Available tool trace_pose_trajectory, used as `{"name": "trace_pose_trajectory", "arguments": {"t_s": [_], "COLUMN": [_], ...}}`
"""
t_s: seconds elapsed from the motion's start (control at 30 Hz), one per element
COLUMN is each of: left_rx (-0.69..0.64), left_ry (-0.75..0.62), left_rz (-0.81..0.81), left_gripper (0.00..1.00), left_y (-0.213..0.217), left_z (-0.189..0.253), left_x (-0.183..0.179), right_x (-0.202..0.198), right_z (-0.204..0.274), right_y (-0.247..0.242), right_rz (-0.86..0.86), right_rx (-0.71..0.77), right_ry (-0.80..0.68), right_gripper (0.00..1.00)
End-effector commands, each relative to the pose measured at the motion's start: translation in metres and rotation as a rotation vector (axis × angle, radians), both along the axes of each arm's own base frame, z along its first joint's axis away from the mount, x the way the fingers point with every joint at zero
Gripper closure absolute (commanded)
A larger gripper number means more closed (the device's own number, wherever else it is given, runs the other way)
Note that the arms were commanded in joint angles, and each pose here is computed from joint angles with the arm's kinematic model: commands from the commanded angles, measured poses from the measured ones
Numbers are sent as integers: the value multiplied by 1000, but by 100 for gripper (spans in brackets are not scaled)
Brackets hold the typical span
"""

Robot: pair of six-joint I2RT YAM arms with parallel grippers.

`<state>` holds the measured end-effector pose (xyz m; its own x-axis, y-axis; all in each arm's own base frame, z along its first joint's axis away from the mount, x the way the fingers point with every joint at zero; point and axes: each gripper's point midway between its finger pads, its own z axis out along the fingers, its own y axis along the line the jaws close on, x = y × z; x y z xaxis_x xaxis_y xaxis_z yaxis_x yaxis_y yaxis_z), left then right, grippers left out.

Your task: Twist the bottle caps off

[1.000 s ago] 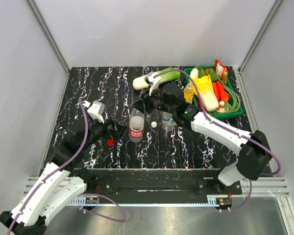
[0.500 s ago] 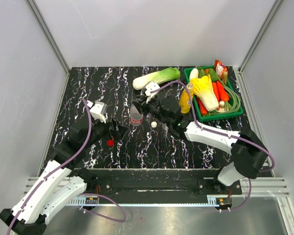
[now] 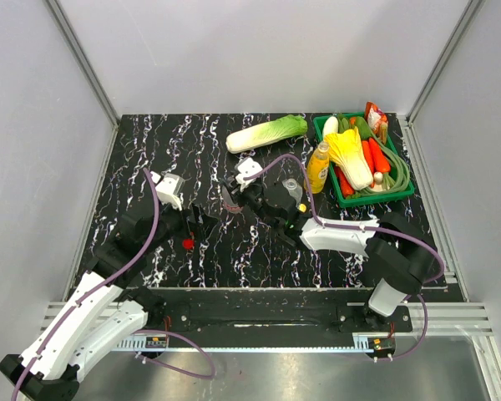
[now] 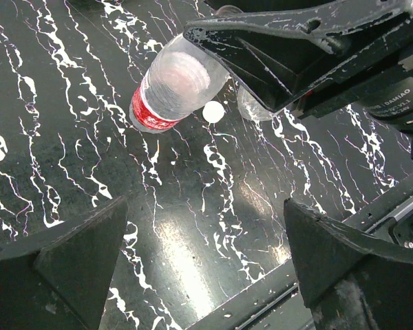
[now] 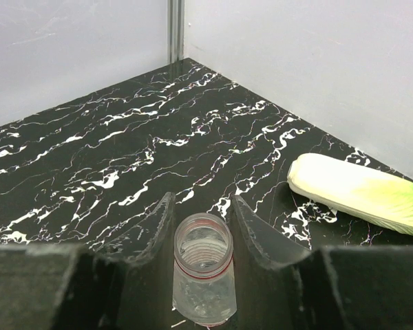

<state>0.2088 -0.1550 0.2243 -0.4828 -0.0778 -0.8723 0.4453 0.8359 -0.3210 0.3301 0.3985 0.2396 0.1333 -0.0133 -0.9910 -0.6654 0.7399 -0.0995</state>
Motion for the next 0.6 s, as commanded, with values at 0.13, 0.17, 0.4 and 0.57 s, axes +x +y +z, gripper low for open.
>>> {"name": "trace_pose_trajectory", "arguments": {"t_s": [0.13, 0.17, 0.4, 0.57], "left_rx": [-12, -10, -10, -9], "left_ry": [-60, -60, -55, -48], "left_rz": [13, 13, 10, 5], "left_gripper": [1, 1, 1, 1], "left_y": [1, 1, 0, -1], "left_z": [21, 21, 20, 19], "left_x": [5, 5, 6, 6], "right_x": [-2, -2, -2, -1], "right_z": [23, 26, 48, 60], "right_y": [-6, -6, -5, -6], "right_rz": [-43, -41, -45, -51], "right_rx": [76, 76, 91, 105], "right_ry": [-31, -28, 11, 20], "right_gripper": [43, 35, 4, 0]}}
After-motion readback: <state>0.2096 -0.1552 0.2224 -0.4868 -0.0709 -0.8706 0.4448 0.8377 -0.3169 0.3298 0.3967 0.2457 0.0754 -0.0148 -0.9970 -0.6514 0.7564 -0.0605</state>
